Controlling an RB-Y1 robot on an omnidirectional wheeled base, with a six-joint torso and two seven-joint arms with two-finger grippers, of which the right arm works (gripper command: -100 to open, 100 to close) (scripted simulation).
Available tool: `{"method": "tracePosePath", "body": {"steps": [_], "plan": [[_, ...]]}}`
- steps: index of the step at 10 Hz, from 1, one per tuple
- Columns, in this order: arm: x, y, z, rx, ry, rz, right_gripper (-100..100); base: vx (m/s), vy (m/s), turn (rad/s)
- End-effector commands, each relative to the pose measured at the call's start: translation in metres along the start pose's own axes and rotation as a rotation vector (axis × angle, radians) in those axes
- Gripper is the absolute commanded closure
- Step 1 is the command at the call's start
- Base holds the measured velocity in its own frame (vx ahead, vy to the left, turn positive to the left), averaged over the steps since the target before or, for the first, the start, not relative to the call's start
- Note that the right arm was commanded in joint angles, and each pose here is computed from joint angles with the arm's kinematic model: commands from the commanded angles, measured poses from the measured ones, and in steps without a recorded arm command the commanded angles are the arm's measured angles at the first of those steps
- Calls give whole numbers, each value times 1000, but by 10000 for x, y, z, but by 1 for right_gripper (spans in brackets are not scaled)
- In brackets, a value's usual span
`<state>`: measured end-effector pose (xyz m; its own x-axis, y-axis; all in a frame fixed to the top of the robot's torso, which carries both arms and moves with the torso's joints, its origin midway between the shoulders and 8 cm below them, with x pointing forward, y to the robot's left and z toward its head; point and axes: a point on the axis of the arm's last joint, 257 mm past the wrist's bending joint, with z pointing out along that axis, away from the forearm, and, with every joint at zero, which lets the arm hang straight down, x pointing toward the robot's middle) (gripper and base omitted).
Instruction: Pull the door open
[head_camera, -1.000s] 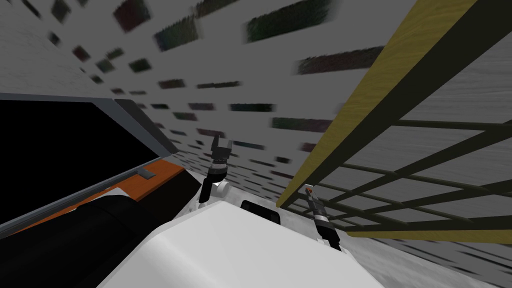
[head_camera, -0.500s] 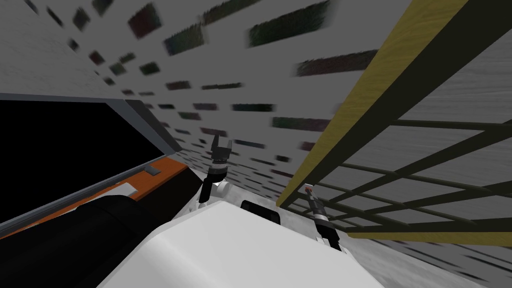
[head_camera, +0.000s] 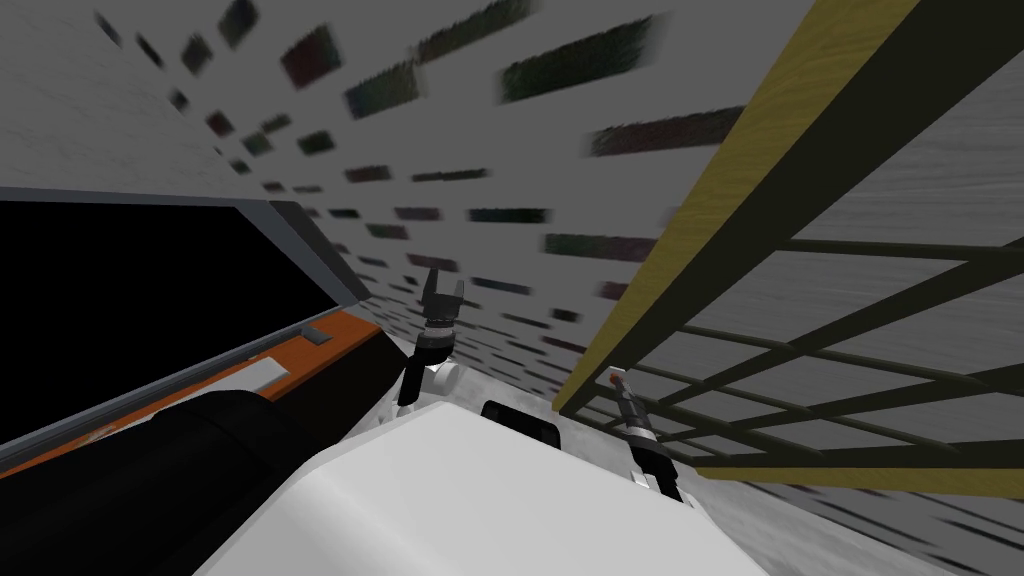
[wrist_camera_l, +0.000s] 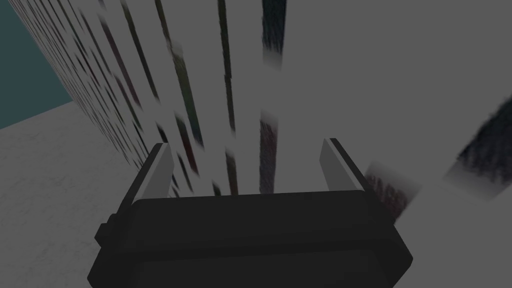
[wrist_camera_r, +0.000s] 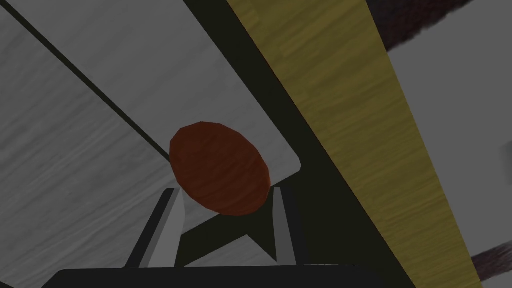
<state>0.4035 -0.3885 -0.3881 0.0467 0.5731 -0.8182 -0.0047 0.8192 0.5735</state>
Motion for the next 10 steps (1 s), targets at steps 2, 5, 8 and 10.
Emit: {"method": "tracePosePath", "body": {"steps": [2, 5, 8, 10], "plan": [[44, 36, 1, 2, -1, 95, 100, -35, -23, 57], [39, 36, 10, 4, -5, 157, 100, -31, -16, 36], [29, 36, 28, 8, -14, 254, 100, -39, -17, 45], [24, 36, 37, 10, -19, 303, 100, -31, -19, 44]]}}
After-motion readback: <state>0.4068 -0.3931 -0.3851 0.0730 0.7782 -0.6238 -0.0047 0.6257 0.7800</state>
